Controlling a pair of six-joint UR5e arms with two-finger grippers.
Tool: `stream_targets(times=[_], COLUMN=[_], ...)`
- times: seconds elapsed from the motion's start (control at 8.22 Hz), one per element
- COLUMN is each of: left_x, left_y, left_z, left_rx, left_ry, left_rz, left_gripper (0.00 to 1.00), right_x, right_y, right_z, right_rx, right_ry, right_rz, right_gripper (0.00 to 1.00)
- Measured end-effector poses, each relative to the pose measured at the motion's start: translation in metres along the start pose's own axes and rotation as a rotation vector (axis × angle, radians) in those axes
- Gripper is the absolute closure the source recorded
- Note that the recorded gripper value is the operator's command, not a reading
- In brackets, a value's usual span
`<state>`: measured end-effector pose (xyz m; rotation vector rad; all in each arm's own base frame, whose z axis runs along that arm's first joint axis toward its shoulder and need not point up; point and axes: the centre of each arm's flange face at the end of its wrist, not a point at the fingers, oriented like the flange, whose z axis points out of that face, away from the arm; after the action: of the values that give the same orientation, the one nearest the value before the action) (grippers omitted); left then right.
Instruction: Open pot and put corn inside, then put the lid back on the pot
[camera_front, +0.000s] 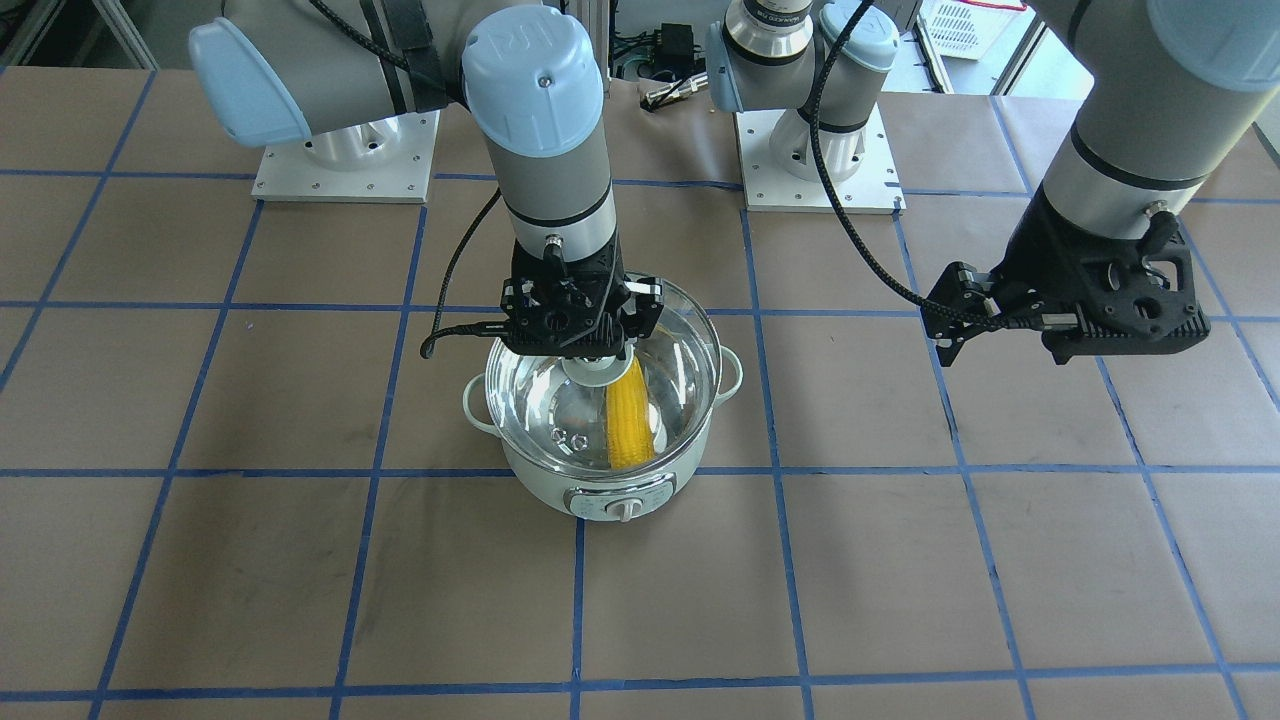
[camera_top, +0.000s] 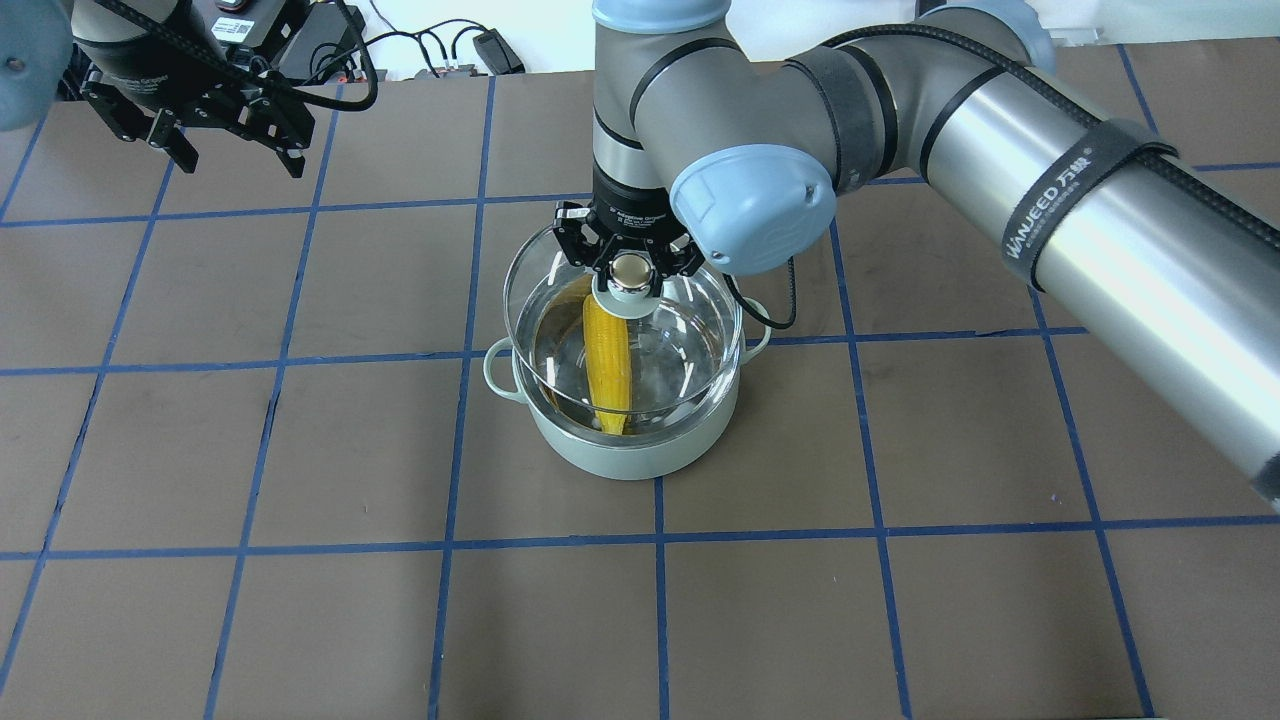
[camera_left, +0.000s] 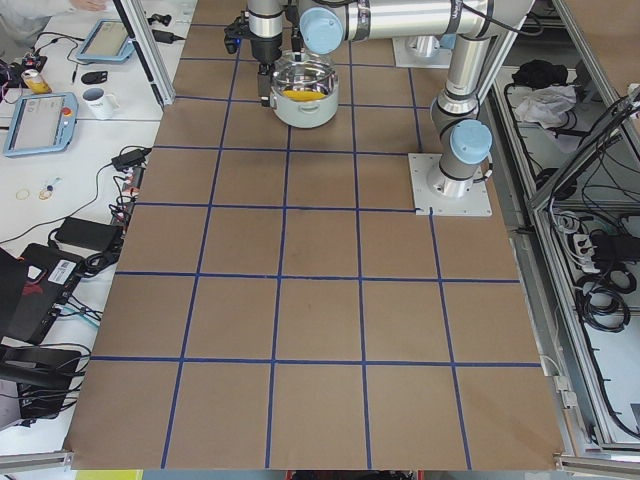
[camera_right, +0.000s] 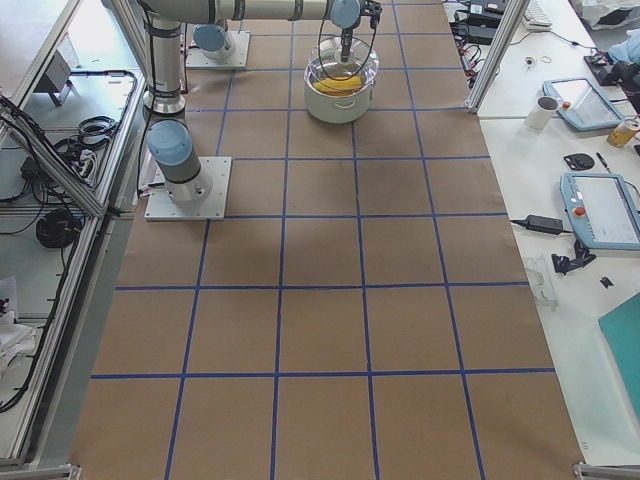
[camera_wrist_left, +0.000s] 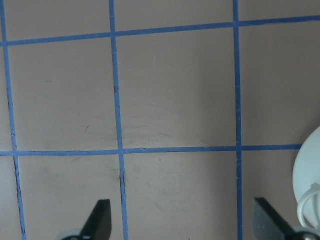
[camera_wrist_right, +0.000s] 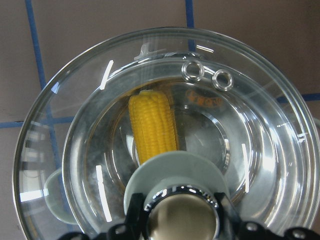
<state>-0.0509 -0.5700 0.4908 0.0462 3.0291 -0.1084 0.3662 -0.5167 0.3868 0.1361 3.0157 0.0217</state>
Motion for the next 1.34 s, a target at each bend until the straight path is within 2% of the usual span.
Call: stream_targets(times=[1.34], left_x=[0.003], left_y=[0.002], left_z=[0.006], left_rx=[-0.012], left_ry=[0.005], left_rz=[0.005], left_gripper=[0.00], right_x=[-0.002], right_y=[0.007], right_z=[0.023], right_rx=[-0.054], right_ry=[0.026], right_rz=[0.014], right_gripper=[1.00])
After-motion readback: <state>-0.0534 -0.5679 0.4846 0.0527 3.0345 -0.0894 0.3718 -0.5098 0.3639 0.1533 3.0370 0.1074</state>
